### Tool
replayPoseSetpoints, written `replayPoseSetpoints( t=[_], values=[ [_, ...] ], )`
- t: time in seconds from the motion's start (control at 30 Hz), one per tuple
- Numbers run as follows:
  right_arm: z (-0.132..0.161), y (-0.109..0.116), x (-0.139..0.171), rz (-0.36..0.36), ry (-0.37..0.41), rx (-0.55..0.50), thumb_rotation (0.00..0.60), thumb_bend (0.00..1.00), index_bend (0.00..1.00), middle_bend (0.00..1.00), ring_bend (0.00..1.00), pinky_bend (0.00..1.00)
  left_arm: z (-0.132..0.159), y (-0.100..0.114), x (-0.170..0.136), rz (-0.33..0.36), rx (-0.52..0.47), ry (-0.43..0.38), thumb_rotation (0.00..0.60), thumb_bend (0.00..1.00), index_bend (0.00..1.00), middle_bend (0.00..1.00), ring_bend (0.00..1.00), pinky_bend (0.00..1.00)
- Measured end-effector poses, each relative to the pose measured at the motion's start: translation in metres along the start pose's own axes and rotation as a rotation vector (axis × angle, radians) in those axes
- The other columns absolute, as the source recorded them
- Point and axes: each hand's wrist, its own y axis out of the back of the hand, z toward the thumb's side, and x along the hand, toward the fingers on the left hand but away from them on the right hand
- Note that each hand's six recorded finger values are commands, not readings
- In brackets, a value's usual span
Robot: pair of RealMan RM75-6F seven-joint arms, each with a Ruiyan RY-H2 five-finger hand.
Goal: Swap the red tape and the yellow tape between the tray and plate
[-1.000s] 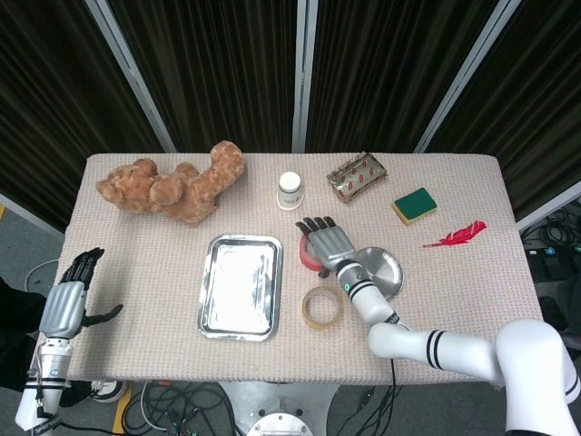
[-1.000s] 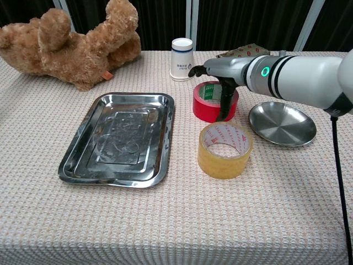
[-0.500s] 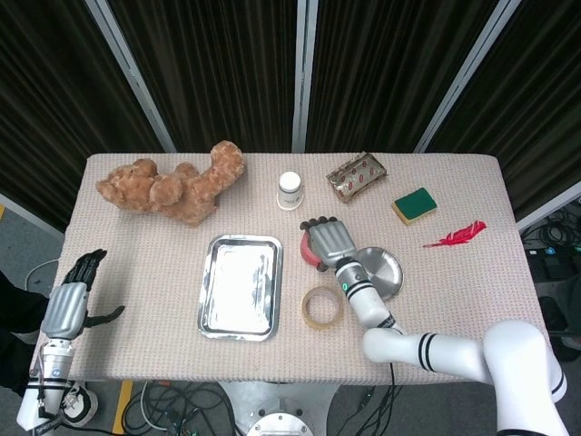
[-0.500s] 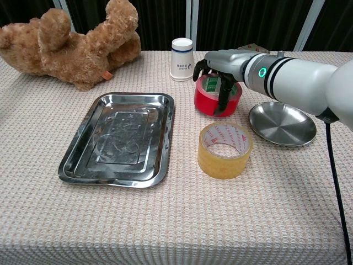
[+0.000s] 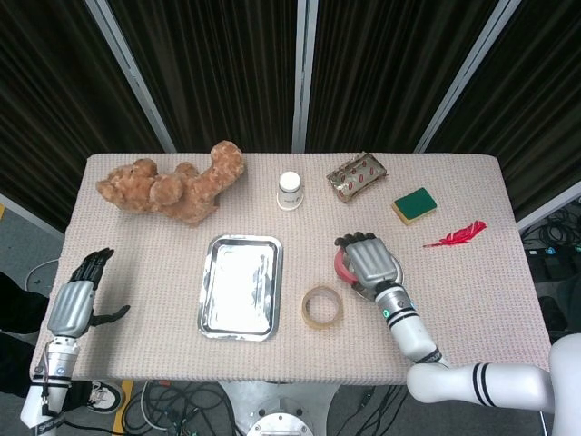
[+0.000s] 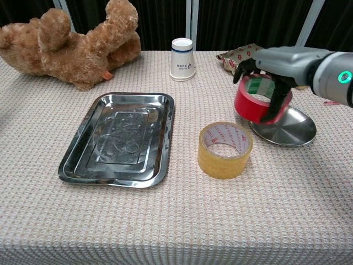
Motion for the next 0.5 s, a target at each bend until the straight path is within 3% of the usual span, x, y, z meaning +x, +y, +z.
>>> replayPoseSetpoints(
  t=[0.33, 0.5],
  values=[
    [-0.029, -0.019, 0.006, 0.022, -0.054, -0.022, 0.6, 0.16, 0.17, 0.33, 0.33, 0.28, 0.002, -0.005, 0.001, -0.016, 0.002, -0.005, 0.6, 0.12, 0.04, 0.05, 0.0, 0.16],
    [-0.034, -0.022, 0.006, 0.032, -0.066, -0.02, 0.6, 0.11, 0.03, 0.21, 0.14, 0.14, 0.002, -0.005, 0.001, -0.019, 0.004, -0.006, 0.6, 0.12, 0.04, 0.05, 0.0, 0.16]
  ],
)
